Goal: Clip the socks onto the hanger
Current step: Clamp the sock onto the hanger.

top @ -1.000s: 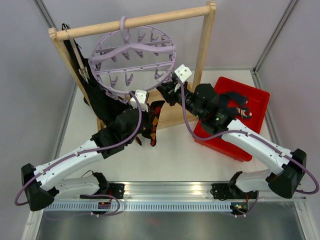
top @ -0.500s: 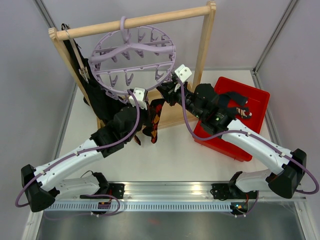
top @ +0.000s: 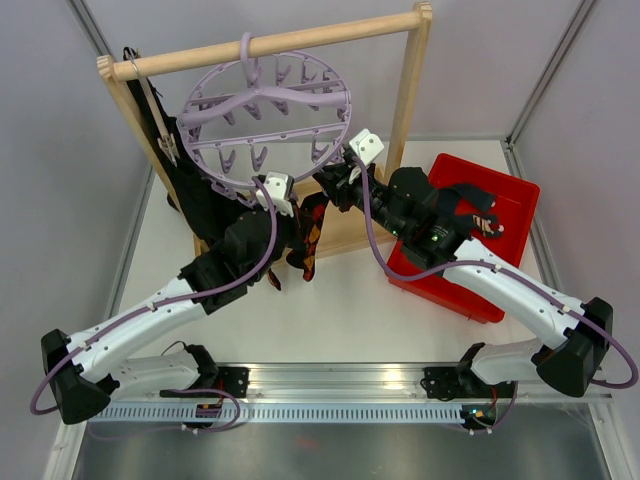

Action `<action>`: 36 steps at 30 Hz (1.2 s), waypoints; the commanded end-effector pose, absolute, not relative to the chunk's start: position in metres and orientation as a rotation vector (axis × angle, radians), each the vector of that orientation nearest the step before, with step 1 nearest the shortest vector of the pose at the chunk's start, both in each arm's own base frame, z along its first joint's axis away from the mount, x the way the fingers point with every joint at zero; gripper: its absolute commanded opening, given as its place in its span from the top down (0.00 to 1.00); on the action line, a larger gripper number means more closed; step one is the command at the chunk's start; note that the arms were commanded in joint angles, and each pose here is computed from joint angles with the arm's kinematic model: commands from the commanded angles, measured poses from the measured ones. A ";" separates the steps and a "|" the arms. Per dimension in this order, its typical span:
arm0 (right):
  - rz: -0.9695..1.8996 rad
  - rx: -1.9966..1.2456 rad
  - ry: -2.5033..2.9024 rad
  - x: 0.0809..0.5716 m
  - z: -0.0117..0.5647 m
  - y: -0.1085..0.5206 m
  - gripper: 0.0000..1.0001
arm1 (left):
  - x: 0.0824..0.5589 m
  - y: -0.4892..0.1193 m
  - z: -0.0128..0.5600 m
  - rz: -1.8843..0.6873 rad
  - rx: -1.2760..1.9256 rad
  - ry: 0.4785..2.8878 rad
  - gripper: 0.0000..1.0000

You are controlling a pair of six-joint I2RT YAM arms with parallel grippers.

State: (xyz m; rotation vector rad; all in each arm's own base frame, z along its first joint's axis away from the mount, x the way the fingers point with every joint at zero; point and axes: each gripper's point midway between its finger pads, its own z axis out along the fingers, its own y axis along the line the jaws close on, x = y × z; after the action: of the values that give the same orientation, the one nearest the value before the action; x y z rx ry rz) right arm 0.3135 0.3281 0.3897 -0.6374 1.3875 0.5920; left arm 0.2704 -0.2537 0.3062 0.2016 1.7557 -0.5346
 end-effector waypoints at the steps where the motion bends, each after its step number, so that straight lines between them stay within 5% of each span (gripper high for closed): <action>1: 0.607 -0.604 1.351 0.312 0.409 0.328 1.00 | 0.272 -0.260 0.338 -0.611 0.165 1.683 0.98; 36: 0.630 -0.596 1.347 0.310 0.408 0.333 1.00 | 0.261 -0.254 0.356 -0.684 0.148 1.627 0.98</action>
State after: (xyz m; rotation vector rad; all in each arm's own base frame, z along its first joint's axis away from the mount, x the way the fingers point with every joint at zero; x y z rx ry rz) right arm 0.3120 0.3315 0.3890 -0.6311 1.3914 0.6090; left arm 0.2619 -0.2559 0.3270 0.2093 1.7001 -0.6175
